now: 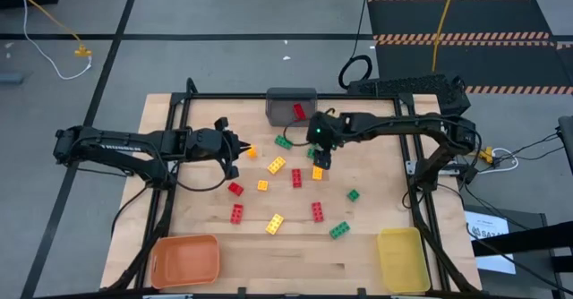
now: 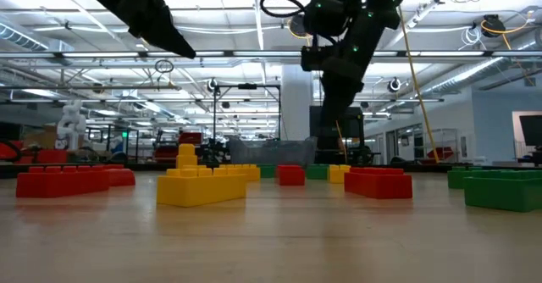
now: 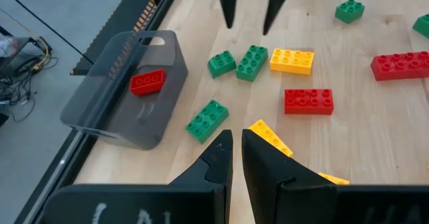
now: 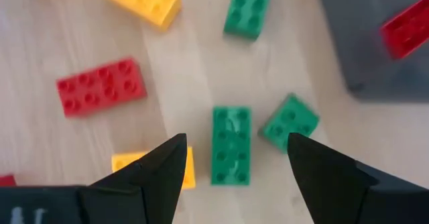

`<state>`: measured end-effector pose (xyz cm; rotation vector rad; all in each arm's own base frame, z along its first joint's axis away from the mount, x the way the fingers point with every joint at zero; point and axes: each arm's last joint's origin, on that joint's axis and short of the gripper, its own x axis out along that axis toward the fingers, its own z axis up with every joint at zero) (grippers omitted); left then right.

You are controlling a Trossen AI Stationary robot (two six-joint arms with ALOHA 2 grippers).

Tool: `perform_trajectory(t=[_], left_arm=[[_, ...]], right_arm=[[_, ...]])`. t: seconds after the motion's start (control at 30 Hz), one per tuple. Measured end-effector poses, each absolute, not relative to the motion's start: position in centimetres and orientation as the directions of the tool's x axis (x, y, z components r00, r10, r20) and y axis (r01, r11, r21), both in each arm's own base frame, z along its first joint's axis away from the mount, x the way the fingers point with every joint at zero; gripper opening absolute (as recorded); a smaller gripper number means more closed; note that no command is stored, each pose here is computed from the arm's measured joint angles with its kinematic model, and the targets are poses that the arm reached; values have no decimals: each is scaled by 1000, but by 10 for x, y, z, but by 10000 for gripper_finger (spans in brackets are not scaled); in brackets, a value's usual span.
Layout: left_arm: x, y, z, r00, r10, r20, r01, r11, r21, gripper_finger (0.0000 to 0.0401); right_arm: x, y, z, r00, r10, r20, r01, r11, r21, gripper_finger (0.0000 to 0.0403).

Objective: Sort & place blocks by color
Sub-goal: Put the green game piece into the yellow bin

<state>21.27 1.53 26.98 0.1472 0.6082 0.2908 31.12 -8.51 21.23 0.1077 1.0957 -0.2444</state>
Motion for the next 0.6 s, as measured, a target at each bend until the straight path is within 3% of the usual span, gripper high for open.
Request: perform_trajectory(t=[0.23,0.6], left_arm=[[213,15,270,781,311,-541,-225,949,221,37],[213,15,270,781,312,-541,-226,949,221,37]], right_arm=[[301,-81,189,399,-132,-907,243,970,-34,251],[289,-81,155,446,-173,-878,270,962,-52,251]])
